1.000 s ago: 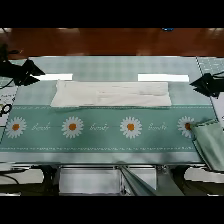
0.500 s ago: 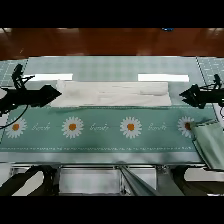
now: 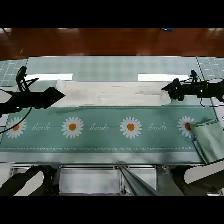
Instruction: Fold the shirts.
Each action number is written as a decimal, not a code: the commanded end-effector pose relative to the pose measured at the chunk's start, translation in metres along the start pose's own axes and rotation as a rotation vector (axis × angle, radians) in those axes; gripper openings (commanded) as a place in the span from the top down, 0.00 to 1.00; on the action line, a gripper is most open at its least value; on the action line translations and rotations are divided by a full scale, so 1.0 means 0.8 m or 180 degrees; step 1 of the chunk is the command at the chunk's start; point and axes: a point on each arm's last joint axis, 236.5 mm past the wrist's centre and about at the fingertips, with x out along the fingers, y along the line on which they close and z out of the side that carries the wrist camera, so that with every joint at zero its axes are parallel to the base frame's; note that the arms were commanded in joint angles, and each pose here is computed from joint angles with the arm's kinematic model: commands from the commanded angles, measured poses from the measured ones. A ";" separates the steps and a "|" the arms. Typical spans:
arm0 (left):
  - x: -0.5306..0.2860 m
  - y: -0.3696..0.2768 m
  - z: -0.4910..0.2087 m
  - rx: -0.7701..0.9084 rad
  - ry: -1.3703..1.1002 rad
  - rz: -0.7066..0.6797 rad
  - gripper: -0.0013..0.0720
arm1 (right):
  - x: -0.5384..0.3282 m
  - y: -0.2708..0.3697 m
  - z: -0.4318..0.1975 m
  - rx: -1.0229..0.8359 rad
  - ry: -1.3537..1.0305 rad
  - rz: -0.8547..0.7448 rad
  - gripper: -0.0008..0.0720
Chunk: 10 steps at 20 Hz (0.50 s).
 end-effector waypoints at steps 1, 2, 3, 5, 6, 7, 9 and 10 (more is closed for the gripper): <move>0.000 0.000 0.000 -0.0001 -0.0006 -0.0002 0.29 | 0.020 0.027 0.002 -0.0177 0.0052 0.0071 0.84; 0.000 0.000 0.000 -0.0001 -0.0004 -0.0002 0.29 | 0.019 0.037 -0.001 -0.0328 0.0093 0.0102 0.95; 0.000 0.000 -0.001 -0.0001 0.0001 -0.0003 0.29 | 0.013 0.045 -0.004 -0.0401 0.0121 0.0128 0.95; 0.000 -0.002 -0.006 -0.0002 0.0057 -0.0017 0.29 | -0.011 0.056 -0.015 -0.0618 0.0178 0.0043 0.95; 0.000 -0.005 -0.011 -0.0018 0.0117 -0.0050 0.31 | -0.031 0.059 -0.022 -0.0799 0.0199 -0.0102 0.95; 0.000 -0.010 -0.019 -0.0005 0.0196 -0.0106 0.55 | -0.052 0.063 -0.028 -0.0948 0.0181 -0.0261 0.95; 0.000 -0.045 -0.028 0.0416 0.0253 -0.0441 0.96 | -0.102 0.082 -0.036 -0.1303 0.0016 -0.0513 0.95; 0.001 -0.069 -0.023 0.0435 0.0178 -0.0654 0.96 | -0.127 0.095 -0.045 -0.1448 -0.0084 -0.0588 0.95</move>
